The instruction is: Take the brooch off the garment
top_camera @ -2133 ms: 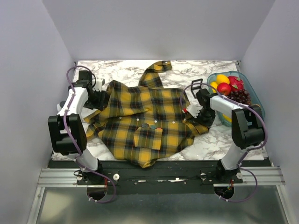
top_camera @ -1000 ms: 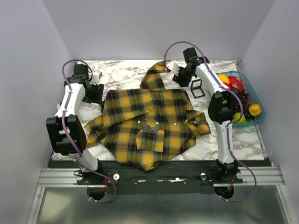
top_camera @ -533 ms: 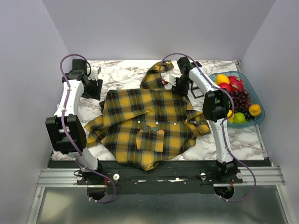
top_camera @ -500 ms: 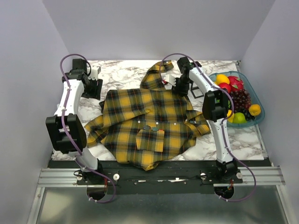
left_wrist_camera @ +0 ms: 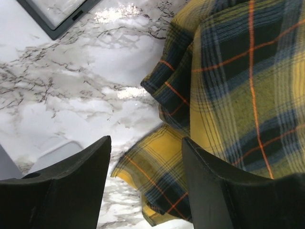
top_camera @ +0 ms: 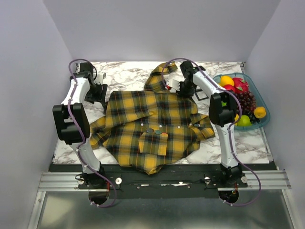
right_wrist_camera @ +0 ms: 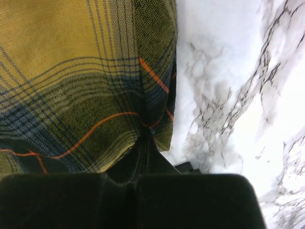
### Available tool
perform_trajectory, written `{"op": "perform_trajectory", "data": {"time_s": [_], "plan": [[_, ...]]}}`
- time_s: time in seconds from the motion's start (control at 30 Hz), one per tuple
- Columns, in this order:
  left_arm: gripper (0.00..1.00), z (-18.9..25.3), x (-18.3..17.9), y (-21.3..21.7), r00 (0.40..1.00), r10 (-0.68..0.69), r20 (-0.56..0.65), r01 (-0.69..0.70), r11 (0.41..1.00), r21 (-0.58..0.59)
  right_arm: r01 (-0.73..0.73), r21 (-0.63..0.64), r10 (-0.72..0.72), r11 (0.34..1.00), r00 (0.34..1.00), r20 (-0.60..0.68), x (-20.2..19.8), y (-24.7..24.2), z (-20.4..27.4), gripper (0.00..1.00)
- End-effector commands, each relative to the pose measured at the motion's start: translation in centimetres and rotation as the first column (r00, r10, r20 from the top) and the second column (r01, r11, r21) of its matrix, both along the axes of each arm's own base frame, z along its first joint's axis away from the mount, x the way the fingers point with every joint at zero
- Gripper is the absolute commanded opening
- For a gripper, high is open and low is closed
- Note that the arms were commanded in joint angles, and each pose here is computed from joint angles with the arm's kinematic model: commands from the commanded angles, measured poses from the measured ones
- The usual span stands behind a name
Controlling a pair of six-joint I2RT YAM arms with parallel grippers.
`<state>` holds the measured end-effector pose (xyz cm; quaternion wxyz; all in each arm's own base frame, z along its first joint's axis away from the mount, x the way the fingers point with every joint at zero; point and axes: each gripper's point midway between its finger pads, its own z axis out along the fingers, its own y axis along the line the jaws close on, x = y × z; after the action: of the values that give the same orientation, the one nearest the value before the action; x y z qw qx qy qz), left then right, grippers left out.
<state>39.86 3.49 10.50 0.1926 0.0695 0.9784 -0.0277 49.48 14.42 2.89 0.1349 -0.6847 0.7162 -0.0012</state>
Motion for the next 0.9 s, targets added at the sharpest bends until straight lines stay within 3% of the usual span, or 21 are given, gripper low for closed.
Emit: {"op": "perform_trajectory", "data": {"time_s": [0.0,0.3,0.43,0.6,0.7,0.87], "plan": [[0.66,-1.0,2.2,-0.2,1.0,-0.021,0.019,0.022,0.999,-0.032,0.071,-0.001,-0.071,0.997,0.995,0.066,0.6,-0.8,1.9,0.0],[0.58,-4.3,4.8,-1.5,0.986,-0.163,0.023,0.165,0.981,-0.104,0.12,0.004,-0.12,0.993,0.991,0.05,0.5,-0.9,2.1,0.0],[0.56,-6.0,4.7,-3.2,0.977,-0.214,-0.016,0.206,0.956,-0.206,0.129,0.001,-0.129,0.992,0.99,0.059,0.7,-1.0,2.3,0.01],[0.27,-6.4,4.8,-3.4,0.97,-0.238,-0.052,0.22,0.945,-0.24,0.152,0.011,-0.153,0.988,0.985,0.077,1.5,-0.8,2.4,0.0],[0.01,-5.4,5.0,-3.1,0.963,-0.268,-0.038,0.254,0.943,-0.215,0.187,0.019,-0.188,0.982,0.977,0.102,2.1,-0.9,2.9,0.0],[0.0,0.9,7.2,-0.7,0.948,-0.312,0.066,0.314,0.949,-0.039,0.3,0.116,-0.319,0.947,0.918,0.236,5.4,-1.9,6.3,0.0]]}}
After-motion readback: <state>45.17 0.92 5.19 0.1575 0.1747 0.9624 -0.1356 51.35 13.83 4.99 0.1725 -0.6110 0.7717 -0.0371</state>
